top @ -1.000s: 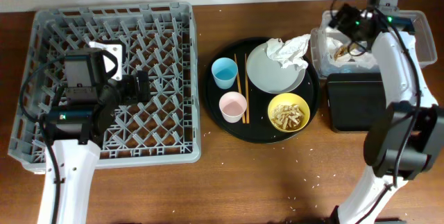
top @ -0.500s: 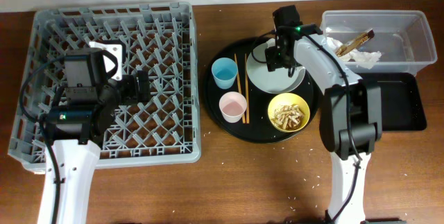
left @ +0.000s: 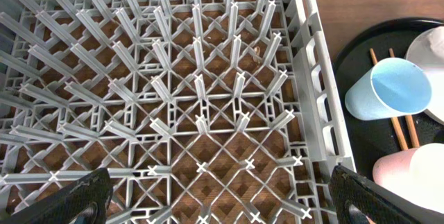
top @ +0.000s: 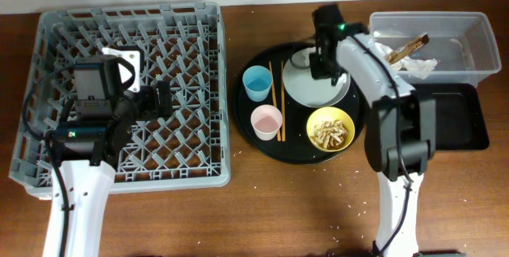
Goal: Sort waste into correct bins and load items into the dishwasher rack
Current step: 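Grasp the yellow bowl with the right gripper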
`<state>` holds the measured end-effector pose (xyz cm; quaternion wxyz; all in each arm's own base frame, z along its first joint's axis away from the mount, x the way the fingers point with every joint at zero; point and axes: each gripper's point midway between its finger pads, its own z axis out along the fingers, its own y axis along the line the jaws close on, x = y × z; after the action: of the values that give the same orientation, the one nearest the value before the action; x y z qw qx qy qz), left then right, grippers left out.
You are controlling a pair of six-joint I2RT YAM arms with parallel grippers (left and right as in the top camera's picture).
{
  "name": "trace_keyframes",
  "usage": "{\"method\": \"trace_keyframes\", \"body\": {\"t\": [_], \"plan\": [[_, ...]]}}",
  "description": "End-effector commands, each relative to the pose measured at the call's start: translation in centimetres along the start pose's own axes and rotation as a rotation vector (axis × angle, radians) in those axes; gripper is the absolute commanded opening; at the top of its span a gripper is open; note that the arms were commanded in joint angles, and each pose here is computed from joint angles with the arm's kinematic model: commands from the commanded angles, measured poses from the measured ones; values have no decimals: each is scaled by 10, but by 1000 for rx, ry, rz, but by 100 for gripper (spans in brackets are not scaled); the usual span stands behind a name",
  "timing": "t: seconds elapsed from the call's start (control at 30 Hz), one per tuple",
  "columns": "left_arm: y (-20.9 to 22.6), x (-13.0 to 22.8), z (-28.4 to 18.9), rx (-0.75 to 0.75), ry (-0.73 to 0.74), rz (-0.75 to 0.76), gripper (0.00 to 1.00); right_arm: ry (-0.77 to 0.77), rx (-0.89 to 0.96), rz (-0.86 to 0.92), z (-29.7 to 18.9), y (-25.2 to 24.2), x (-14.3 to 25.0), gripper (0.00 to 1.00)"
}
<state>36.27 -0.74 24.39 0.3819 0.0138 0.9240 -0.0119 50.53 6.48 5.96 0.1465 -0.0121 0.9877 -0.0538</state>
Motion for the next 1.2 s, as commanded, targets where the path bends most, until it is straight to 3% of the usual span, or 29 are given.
{"method": "trace_keyframes", "body": {"t": [0.0, 0.07, 0.13, 0.23, 0.37, 0.4, 0.43, 0.47, 0.5, 0.67, 0.77, 0.87, 0.93, 1.03, 1.17], "plan": [[-2, -7, -3, 7, -16, 8, 99, -290, -16, 164, -135, -42, -56, 4], [-2, -7, -3, 7, -16, 8, 99, -351, 2, 258, -165, -76, -59, 4], [-2, -7, -3, 7, -16, 8, 99, -342, 24, 417, -162, -117, -54, 4], [-2, -7, -3, 7, -16, 8, 99, -293, 69, 583, -131, -170, -41, 4], [-2, -7, -3, 7, -16, 8, 99, -207, 107, 640, -68, -203, -30, 6], [-2, -7, -3, 7, -16, 8, 99, -200, 110, 629, -57, -204, -32, 24], [-2, -7, -3, 7, -16, 8, 99, -202, 104, 603, -57, -203, -33, 63], [-2, -7, -3, 7, -16, 8, 99, -214, 73, 569, -64, -197, -37, 85], [-2, -7, -3, 7, -16, 8, 99, -227, -1, 510, -76, -184, -42, 87], [-2, -7, -3, 7, -16, 8, 99, -257, -328, 307, -182, -99, -28, 84], [-2, -7, -3, 7, -16, 8, 99, -82, -368, 229, -205, -34, 23, 80], [-2, -7, -3, 7, -16, 8, 99, 120, -318, 188, -180, 23, 68, 74], [-2, -7, -3, 7, -16, 8, 99, 196, -222, 201, -151, 41, 93, 65], [-2, -7, -3, 7, -16, 8, 99, 270, -161, 181, -103, 63, 131, 48], [-2, -7, -3, 6, -16, 8, 99, 300, -132, 120, -52, 79, 172, 37]]}}
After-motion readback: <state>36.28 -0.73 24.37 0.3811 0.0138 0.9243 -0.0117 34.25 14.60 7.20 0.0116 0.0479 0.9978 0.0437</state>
